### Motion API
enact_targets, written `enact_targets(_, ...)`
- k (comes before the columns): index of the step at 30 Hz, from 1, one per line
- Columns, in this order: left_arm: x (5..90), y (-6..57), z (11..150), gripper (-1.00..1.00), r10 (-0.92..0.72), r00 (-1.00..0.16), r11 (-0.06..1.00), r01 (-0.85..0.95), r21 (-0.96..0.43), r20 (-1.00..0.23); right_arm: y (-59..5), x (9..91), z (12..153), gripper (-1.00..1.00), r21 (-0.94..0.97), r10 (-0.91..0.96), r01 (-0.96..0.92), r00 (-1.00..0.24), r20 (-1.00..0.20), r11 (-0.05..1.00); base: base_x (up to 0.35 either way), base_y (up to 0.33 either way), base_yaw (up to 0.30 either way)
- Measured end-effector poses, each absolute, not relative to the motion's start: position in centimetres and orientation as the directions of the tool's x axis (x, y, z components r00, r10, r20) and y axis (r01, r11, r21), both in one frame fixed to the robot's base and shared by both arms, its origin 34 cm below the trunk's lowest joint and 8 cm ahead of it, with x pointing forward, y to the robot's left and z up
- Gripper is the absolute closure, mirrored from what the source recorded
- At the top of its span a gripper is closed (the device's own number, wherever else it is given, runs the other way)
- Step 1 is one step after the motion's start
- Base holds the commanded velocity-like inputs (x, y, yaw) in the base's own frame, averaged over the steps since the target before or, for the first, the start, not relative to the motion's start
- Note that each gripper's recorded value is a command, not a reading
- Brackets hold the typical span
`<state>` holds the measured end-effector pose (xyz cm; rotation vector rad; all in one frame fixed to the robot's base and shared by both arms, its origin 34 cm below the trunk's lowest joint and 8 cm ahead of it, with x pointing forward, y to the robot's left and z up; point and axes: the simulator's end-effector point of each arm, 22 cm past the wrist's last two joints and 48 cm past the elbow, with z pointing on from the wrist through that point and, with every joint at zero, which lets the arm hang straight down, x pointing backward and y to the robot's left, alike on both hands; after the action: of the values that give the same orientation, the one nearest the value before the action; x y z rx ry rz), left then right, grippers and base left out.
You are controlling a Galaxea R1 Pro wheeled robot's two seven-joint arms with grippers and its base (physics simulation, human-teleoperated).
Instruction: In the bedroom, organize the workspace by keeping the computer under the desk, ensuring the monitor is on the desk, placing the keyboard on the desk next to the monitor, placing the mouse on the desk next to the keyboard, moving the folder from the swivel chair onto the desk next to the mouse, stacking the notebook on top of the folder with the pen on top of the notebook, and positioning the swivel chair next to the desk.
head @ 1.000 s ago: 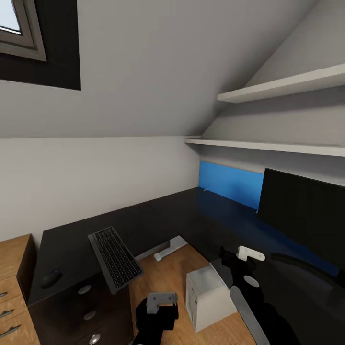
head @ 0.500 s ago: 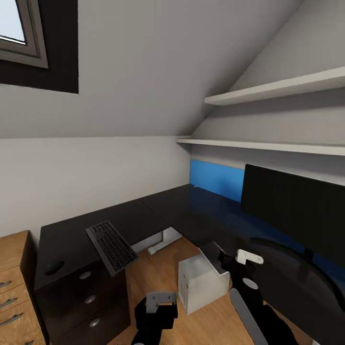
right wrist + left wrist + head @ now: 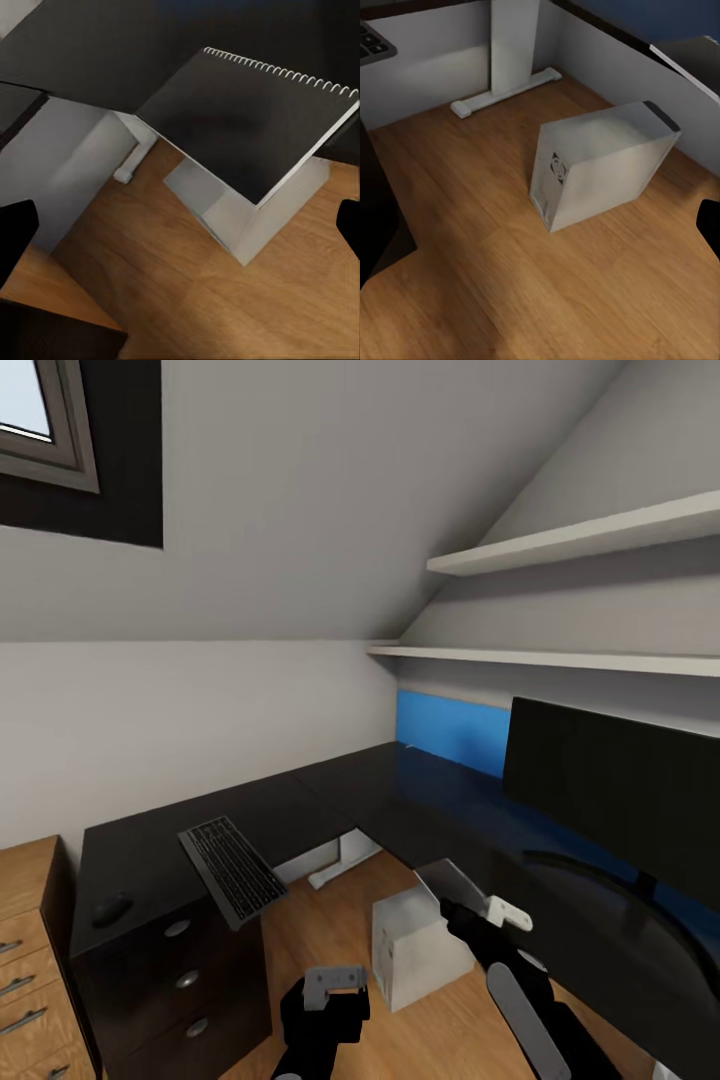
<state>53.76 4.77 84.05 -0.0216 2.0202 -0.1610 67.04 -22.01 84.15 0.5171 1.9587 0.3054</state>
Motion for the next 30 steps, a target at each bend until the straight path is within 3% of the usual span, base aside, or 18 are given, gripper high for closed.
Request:
enact_targets(13,53.6,4.7,81.8,-1.0,-0.087,-0.441,0.991,0.058,-0.124,-0.894,-26.1,67.3,80.7,-1.0,0.562,0.634,0.293,-0.324,-0.703,0.773,0.0,0.0,0.0)
enact_targets(30,53.3,4.6,78.6,-1.0,-0.086,-0.442,0.991,0.058,-0.124,-0.893,-26.7,67.1,76.9,-1.0,0.599,0.67,0.3,-0.317,-0.671,0.743,0.0,0.0,0.0)
